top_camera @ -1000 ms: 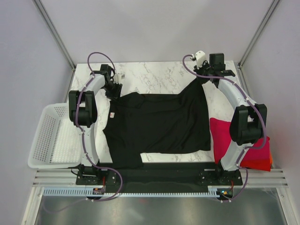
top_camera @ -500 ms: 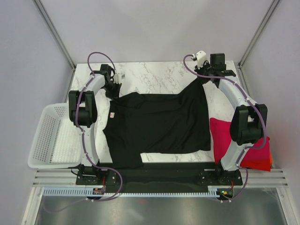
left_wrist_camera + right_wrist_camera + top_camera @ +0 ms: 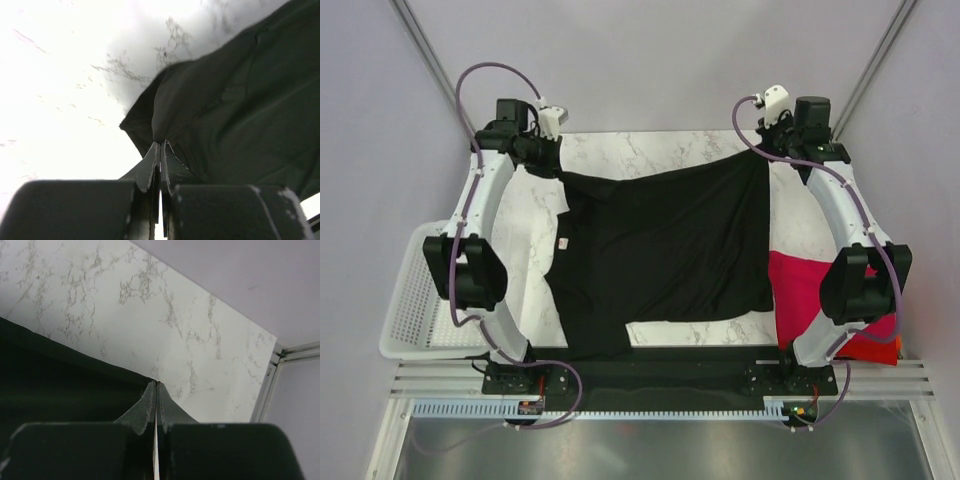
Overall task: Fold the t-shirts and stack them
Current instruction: Flatten the tshirt out
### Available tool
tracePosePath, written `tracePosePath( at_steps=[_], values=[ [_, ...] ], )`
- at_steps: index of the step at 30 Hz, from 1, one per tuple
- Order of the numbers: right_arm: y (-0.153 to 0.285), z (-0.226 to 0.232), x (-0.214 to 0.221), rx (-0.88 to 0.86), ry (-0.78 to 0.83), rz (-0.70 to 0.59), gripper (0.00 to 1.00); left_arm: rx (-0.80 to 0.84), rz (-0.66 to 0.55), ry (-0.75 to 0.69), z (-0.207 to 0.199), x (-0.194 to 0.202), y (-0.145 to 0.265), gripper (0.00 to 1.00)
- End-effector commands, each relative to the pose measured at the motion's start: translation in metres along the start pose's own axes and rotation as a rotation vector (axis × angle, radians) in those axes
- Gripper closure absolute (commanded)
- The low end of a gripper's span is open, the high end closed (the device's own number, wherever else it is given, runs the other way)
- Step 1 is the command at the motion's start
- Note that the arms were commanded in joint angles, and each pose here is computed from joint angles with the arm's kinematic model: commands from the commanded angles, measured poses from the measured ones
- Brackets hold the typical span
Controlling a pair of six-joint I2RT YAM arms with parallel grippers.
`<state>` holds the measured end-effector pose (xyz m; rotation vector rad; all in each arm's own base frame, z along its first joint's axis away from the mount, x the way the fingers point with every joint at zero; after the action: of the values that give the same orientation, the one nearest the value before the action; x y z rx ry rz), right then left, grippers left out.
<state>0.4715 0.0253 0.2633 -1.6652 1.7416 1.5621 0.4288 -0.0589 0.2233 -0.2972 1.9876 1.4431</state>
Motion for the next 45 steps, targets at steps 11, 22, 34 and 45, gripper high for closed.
tracePosePath(
  at_steps=[11,22,34,45],
  values=[
    [0.149,-0.008,-0.088,0.131,0.056,-0.295,1.00,-0.015,-0.323,-0.104,-0.046,-0.018,0.152,0.98],
    [0.276,0.027,-0.117,0.106,0.089,-0.486,1.00,-0.117,-0.632,-0.218,-0.090,-0.017,0.282,0.98],
    [0.388,0.065,-0.101,0.189,0.198,-0.584,1.00,-0.239,-0.982,-0.329,-0.141,0.010,0.421,0.98],
    [0.434,0.069,-0.114,0.218,0.177,-0.647,1.00,-0.301,-1.199,-0.418,-0.167,0.008,0.496,0.98]
  ],
)
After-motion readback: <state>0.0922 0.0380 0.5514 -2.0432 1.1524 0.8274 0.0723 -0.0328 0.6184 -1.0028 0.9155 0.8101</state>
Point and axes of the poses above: each gripper's point midway between its finger pads, its own y axis back along the fingers, its own z axis along the line the jaws close on, x = y × z, the point moved 4 cm from there along y, back along the fingers, and after that the axes turned 7 degrees about y, right-handed, at the moved point
